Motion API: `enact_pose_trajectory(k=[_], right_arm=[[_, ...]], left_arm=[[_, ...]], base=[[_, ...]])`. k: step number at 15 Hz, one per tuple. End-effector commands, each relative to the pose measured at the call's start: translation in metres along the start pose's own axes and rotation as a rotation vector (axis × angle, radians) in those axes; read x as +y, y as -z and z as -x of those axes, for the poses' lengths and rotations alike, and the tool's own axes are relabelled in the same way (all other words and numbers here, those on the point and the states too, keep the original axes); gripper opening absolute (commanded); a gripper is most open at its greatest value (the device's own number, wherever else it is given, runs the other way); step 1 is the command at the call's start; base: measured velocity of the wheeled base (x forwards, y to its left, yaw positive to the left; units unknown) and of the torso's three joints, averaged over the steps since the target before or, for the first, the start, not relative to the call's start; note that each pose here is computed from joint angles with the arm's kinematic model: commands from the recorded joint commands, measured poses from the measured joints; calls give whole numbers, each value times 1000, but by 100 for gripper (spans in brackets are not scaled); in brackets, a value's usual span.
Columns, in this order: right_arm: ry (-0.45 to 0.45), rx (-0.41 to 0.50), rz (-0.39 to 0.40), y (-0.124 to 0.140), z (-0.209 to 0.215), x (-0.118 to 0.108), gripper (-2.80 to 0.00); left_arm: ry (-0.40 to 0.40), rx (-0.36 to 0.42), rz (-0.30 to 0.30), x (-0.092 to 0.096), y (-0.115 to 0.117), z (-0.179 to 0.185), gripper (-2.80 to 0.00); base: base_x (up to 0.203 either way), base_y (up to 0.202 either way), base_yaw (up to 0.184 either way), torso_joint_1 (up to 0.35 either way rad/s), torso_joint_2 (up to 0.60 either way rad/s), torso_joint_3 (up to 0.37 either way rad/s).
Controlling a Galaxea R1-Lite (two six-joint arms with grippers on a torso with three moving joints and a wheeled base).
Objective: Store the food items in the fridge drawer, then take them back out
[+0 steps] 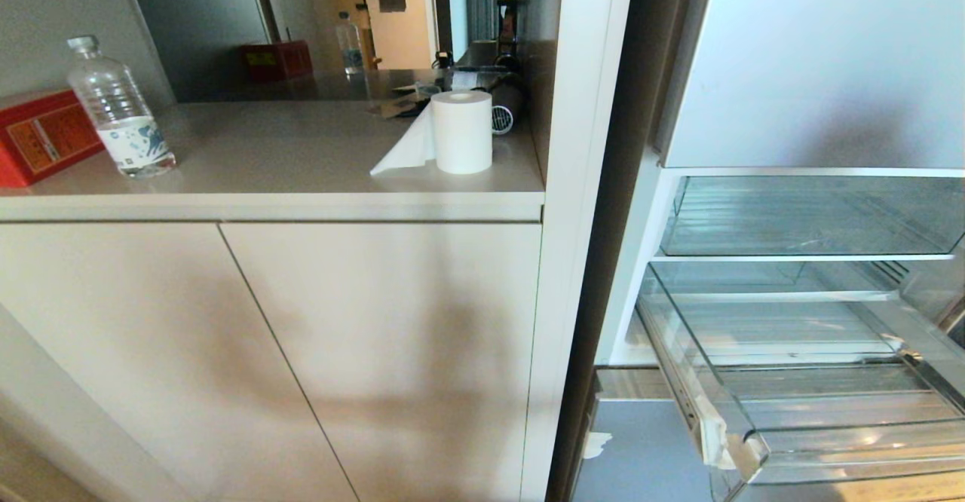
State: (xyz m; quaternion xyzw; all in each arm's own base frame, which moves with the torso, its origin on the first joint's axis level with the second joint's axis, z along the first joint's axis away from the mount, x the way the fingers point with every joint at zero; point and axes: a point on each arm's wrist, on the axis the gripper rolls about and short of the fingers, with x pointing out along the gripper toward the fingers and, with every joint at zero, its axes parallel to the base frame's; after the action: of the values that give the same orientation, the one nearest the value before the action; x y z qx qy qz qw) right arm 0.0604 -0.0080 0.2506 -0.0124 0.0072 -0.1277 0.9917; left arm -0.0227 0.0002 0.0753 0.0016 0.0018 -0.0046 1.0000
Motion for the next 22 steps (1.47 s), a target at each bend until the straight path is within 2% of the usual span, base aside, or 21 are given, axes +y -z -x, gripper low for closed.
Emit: enact_pose_trajectory(k=[1, 4, 8, 11, 13, 15, 18, 19, 20, 22], right_arm=[[-41, -163, -41, 33, 56, -9, -280], [-89, -263, -62, 71, 68, -10, -280], [-194, -363, -3, 107, 82, -11, -280], [-221, -323, 5, 143, 84, -11, -280], [-187, -203, 13, 158, 82, -11, -280], [-186, -144, 21, 164, 81, -10, -280], [-206, -120, -22, 166, 81, -10, -280], [-230, -101, -18, 168, 81, -9, -280], [-245, -30, 1, 175, 80, -9, -280], [-255, -16, 23, 177, 80, -9, -280]], left_arm=[[0, 1, 0, 0, 0, 0, -280], [0, 1, 0, 0, 0, 0, -280], [0, 1, 0, 0, 0, 0, -280], [0, 1, 0, 0, 0, 0, -280], [0, 1, 1, 0, 0, 0, -280], [0, 1, 2, 0, 0, 0, -280], [0, 1, 2, 0, 0, 0, -280], [0, 1, 1, 0, 0, 0, -280], [0, 1, 0, 0, 0, 0, -280], [0, 1, 2, 0, 0, 0, -280]], base=[[0, 0, 0, 0, 0, 0], [0, 0, 0, 0, 0, 0], [0, 0, 0, 0, 0, 0], [0, 0, 0, 0, 0, 0], [0, 0, 0, 0, 0, 0], [0, 0, 0, 0, 0, 0], [0, 0, 0, 0, 0, 0], [0, 0, 0, 0, 0, 0], [0, 0, 0, 0, 0, 0], [0, 0, 0, 0, 0, 0]])
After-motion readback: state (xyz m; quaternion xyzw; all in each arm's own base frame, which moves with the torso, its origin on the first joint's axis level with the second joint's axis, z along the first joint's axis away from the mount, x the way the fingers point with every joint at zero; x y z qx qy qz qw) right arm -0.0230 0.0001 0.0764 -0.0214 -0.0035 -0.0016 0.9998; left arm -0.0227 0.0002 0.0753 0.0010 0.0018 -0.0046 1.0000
